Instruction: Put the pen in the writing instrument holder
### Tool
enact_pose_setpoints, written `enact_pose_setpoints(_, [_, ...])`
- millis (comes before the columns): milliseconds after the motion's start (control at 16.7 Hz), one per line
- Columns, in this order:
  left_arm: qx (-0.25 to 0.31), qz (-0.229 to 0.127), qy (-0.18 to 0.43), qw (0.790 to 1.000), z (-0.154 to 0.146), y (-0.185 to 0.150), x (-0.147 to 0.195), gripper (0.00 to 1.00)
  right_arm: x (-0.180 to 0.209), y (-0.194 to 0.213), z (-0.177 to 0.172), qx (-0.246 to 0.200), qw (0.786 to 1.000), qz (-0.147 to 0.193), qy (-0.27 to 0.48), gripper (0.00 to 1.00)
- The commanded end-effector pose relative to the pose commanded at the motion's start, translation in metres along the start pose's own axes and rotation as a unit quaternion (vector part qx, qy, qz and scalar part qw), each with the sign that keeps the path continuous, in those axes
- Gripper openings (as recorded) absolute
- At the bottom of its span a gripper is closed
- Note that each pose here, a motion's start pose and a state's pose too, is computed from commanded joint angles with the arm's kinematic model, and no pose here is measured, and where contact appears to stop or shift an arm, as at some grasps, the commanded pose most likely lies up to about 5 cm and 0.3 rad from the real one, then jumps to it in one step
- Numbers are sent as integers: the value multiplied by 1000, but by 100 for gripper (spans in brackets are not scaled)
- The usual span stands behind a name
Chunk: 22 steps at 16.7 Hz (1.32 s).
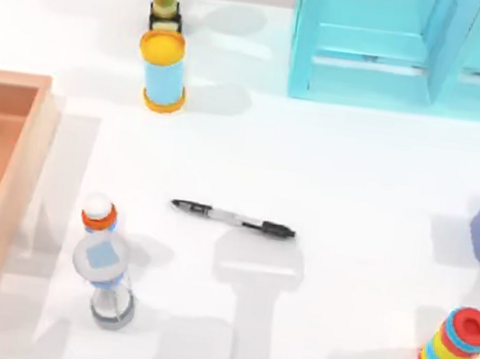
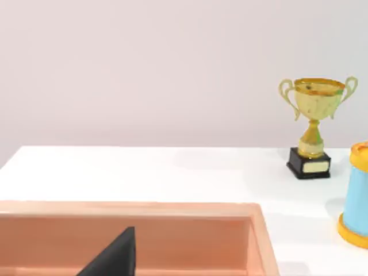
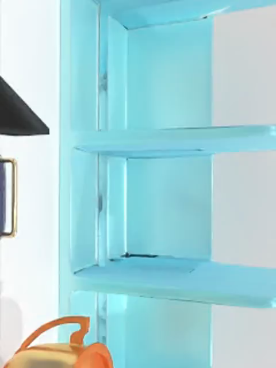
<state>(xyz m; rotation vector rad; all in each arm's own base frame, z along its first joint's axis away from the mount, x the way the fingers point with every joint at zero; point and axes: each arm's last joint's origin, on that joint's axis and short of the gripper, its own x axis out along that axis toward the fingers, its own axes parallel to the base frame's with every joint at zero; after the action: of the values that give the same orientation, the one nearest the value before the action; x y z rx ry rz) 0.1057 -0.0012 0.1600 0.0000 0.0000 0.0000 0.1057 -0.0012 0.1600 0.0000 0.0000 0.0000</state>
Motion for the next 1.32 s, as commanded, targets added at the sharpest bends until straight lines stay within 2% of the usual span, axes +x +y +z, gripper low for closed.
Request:
enact_pose_setpoints(180, [0, 0, 0, 1000, 0, 0, 0, 100, 0, 1, 2, -1, 1000, 3, 3, 100])
enact_pose_setpoints(360, [0, 0, 0, 1000, 0, 0, 0, 100, 2, 5, 14, -13, 999, 26, 31, 100])
enact_pose_setpoints(600, [0, 0, 0, 1000, 0, 0, 0, 100, 15, 18, 41, -51, 988, 81, 123, 100])
enact_pose_setpoints(780, [0, 0, 0, 1000, 0, 0, 0, 100, 37, 36, 60, -102, 960, 132, 225, 100])
enact_pose_setpoints(900, [0, 0, 0, 1000, 0, 0, 0, 100, 58, 53, 68, -147, 927, 169, 302, 100])
enact_pose_setpoints(1020, [0, 0, 0, 1000, 0, 0, 0, 100, 82, 76, 70, -198, 882, 205, 376, 100])
enact_pose_setpoints(1320, [0, 0, 0, 1000, 0, 0, 0, 100, 141, 155, 55, -335, 738, 286, 511, 100])
